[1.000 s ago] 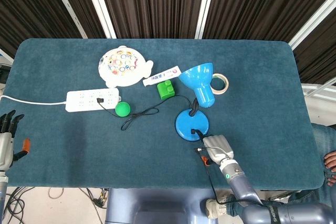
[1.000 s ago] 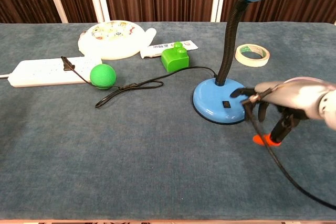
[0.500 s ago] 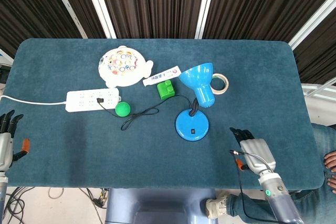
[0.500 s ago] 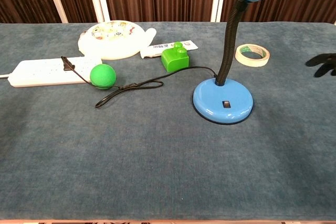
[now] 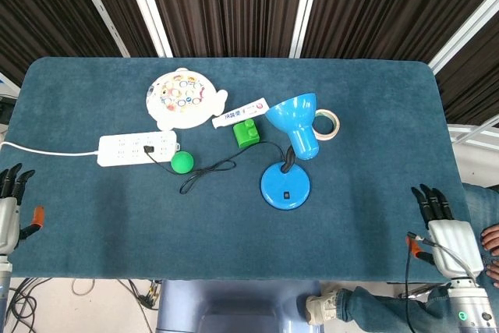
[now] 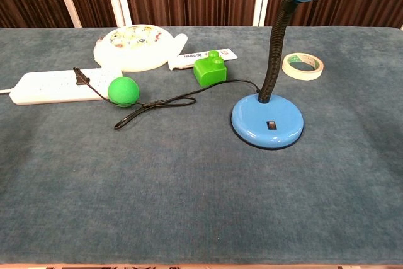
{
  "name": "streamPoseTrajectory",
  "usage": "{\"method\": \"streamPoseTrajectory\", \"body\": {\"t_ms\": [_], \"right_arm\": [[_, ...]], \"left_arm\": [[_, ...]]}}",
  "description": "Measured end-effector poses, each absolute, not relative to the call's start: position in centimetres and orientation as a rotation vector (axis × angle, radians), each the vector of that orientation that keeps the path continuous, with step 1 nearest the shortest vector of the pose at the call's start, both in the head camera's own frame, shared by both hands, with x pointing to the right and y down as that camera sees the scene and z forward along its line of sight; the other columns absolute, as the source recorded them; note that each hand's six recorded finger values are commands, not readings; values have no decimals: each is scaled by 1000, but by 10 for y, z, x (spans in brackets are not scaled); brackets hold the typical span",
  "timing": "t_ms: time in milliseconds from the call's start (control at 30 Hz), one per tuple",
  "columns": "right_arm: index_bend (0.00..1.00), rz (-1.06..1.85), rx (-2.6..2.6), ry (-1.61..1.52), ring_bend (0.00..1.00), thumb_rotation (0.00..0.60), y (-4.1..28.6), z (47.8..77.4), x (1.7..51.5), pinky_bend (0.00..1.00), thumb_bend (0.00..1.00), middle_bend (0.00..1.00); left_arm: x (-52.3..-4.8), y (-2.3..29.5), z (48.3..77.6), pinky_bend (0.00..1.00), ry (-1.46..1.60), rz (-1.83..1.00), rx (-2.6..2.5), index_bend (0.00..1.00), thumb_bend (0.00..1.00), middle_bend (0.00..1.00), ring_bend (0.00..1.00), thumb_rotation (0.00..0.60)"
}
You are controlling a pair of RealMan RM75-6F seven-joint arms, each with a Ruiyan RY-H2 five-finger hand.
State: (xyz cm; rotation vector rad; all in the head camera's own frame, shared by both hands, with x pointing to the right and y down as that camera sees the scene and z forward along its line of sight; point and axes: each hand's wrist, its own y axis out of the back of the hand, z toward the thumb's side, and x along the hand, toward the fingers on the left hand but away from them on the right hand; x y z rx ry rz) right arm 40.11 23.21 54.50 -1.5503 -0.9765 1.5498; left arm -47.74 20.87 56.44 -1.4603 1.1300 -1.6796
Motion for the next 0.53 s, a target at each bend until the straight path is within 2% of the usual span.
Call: {"method": "streamPoseTrajectory", "body": {"t_ms": [33,67,533], "right_arm": [[0,1545,-1538,-979,44,600,231,545,403,15,307,67],[0,1541,-1535,-981,44,600,231,544,403,0,307,67],[0,1524,-1524,-982,44,600,230,542,407,0,308,65]], "left_arm": [[-477,209,565,0,1128,-1680,-1461,151,454,17,0,600],[-477,209,565,0,1127,-1679,-1462,151,454,17,0,600],[-475,209,563,0,1123,-1666,-1464,151,454,17,0,600]]}}
